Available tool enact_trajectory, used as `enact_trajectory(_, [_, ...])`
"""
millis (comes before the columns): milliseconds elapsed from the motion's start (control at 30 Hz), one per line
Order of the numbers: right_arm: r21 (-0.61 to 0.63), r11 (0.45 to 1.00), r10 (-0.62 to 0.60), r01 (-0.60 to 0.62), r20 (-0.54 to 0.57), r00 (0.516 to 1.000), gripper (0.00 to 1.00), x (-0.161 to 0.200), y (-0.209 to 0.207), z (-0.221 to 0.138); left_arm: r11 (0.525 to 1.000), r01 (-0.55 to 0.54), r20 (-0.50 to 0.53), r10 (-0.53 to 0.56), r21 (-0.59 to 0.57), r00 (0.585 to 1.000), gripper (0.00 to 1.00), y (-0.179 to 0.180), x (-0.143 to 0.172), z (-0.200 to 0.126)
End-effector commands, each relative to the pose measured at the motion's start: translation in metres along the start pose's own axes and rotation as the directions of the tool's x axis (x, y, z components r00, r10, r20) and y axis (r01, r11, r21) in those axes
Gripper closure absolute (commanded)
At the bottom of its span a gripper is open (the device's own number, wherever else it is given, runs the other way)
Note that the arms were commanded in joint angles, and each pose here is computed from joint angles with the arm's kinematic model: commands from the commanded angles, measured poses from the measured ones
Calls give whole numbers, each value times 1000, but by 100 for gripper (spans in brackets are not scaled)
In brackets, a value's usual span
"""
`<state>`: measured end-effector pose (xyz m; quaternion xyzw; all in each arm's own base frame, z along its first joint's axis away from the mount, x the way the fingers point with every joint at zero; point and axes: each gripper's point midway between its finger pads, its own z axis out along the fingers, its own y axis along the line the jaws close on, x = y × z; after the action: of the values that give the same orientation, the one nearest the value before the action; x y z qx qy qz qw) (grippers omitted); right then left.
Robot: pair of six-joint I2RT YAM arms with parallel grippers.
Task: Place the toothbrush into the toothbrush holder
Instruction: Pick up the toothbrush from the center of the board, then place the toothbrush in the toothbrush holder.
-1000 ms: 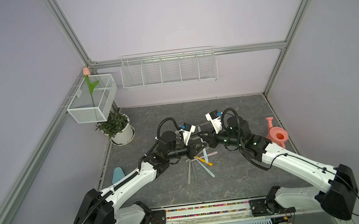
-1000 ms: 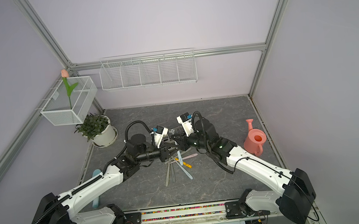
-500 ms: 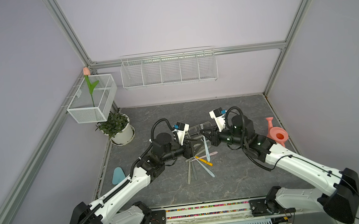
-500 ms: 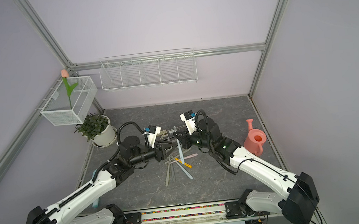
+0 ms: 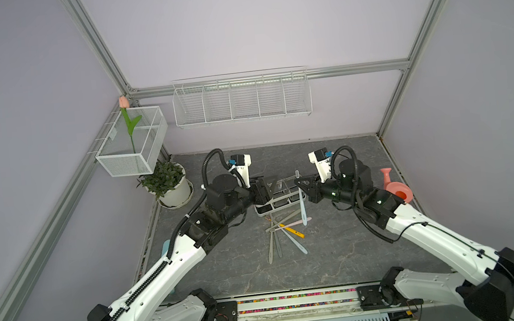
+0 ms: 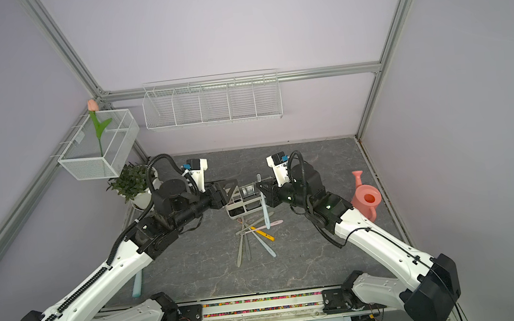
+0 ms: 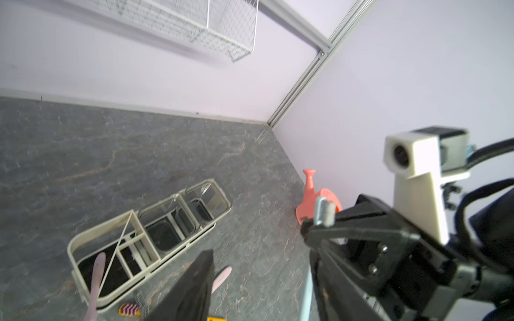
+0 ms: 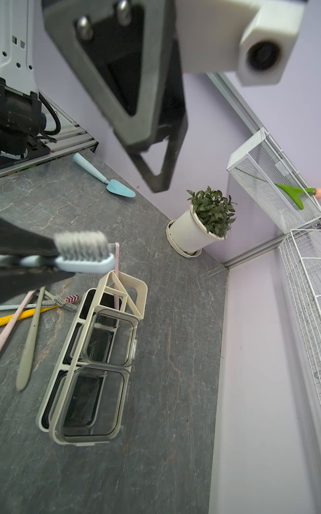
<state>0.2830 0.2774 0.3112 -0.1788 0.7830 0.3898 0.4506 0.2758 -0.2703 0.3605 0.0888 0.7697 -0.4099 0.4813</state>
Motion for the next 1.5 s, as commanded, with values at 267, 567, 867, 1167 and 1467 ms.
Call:
enact_trajectory(267, [44, 999, -5, 2, 58, 998, 93, -16, -4, -23, 990, -4, 19, 7, -139, 1000, 40, 30, -13, -9])
enact_trajectory(567, [31, 998, 50, -53, 101, 994, 93, -32, -8, -24, 926, 12, 78, 19, -377, 997, 40, 89, -20, -59])
enact_trajectory(867, [75, 997, -11, 4, 87, 996, 93, -47, -9, -26, 916, -8, 63, 36, -400, 997, 39, 89, -26, -59])
enact_trajectory(1167, [52, 997, -54, 49, 112, 992, 93, -66, -18, 21, 907, 28, 123, 26, -421, 992, 39, 101, -22, -62])
enact_trajectory(1467, [23, 998, -61, 59, 114, 992, 93, -80, -37, 84, 886, -44, 43, 72, -461, 996, 39, 109, -24, -39])
